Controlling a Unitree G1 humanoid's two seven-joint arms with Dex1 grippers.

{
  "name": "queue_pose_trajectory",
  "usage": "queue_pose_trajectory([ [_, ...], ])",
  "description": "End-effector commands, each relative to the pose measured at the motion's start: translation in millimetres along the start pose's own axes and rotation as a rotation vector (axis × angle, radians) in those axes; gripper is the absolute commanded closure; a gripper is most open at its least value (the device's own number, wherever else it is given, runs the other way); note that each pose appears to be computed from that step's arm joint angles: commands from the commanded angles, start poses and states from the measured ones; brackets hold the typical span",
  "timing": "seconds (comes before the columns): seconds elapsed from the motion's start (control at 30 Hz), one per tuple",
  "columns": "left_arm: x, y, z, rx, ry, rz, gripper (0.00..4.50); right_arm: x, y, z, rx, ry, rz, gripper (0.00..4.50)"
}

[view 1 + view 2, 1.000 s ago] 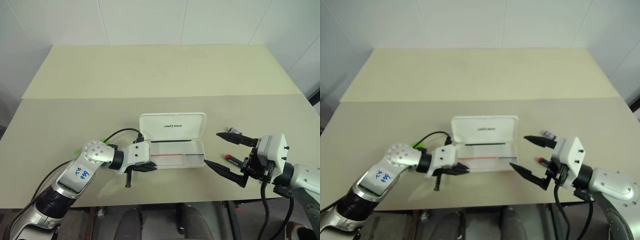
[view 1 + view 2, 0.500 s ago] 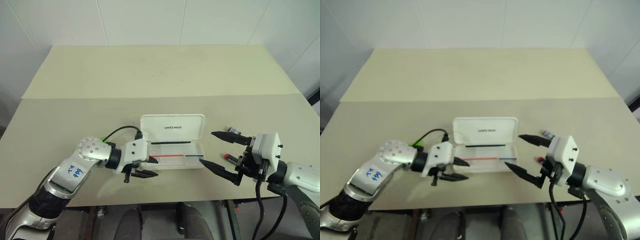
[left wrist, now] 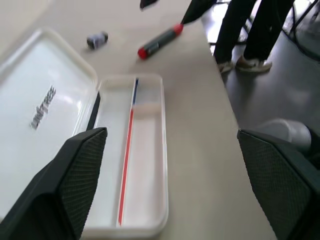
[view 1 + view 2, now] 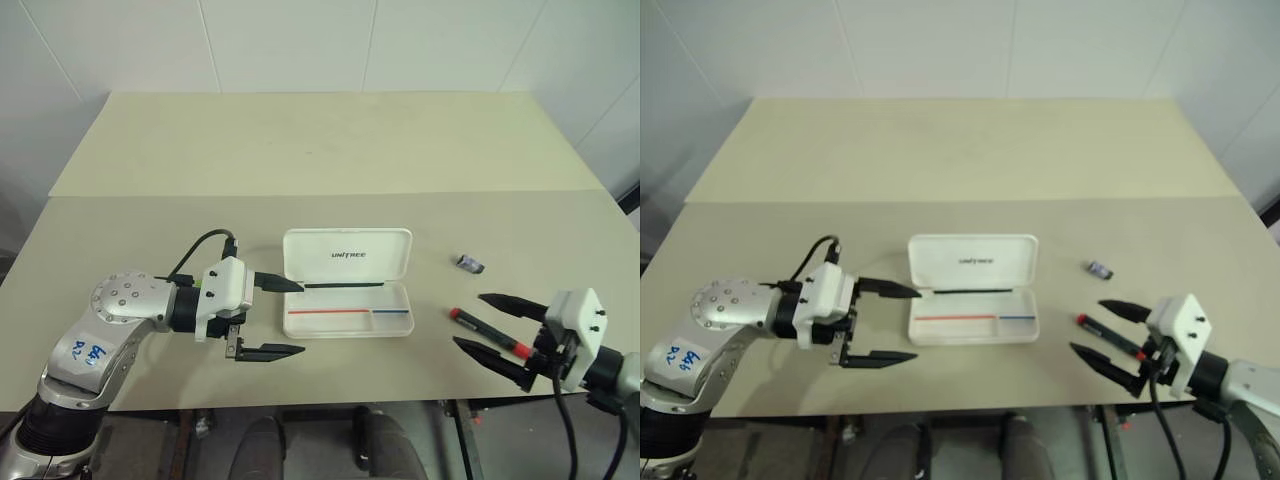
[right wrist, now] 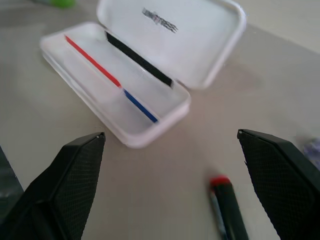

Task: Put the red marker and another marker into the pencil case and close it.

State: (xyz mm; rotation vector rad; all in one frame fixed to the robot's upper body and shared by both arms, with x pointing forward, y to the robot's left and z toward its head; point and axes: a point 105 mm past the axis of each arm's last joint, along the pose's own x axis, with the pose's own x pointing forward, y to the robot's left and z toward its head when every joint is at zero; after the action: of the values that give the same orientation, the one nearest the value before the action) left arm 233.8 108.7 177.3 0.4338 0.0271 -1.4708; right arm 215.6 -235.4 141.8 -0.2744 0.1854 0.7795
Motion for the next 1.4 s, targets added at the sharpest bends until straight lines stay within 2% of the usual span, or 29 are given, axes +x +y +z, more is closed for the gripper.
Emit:
queue_pose_trajectory([
  [0.03, -2, -1, 8, 0.010, -0.061, -0.020, 0.04, -12, -7, -6, -0.021, 0.033, 0.005, 0.00],
  [0.2, -2, -4, 11, -0.007, -0.089, -0.066, 0.04, -11, -18, -29, 0.011, 0.083, 0.031, 0.00],
  [0.57, -8, 2, 16, 0.023, -0.058, -0.076, 0.04, -2, -43, -86, 0.070, 0.184, 0.034, 0.00],
  [0.67, -8, 3, 17, 0.030, -0.055, -0.070, 0.00, -1, -44, -93, 0.075, 0.193, 0.047, 0.69],
  [0.93, -11, 5, 16, 0.041, -0.044, -0.039, 0.00, 12, -39, -68, 0.015, 0.110, 0.081, 3.62],
  [0.97, -11, 6, 15, 0.041, -0.041, -0.034, 0.00, 14, -37, -64, 0.005, 0.098, 0.087, 3.86],
  [1.17, -15, 2, 11, 0.019, -0.038, -0.036, 0.00, 25, -37, -40, -0.070, 0.055, 0.094, 3.89],
  [1.4, -35, 7, -6, 0.019, -0.001, 0.054, 0.00, 42, -34, 21, -0.234, -0.036, 0.184, 3.89],
])
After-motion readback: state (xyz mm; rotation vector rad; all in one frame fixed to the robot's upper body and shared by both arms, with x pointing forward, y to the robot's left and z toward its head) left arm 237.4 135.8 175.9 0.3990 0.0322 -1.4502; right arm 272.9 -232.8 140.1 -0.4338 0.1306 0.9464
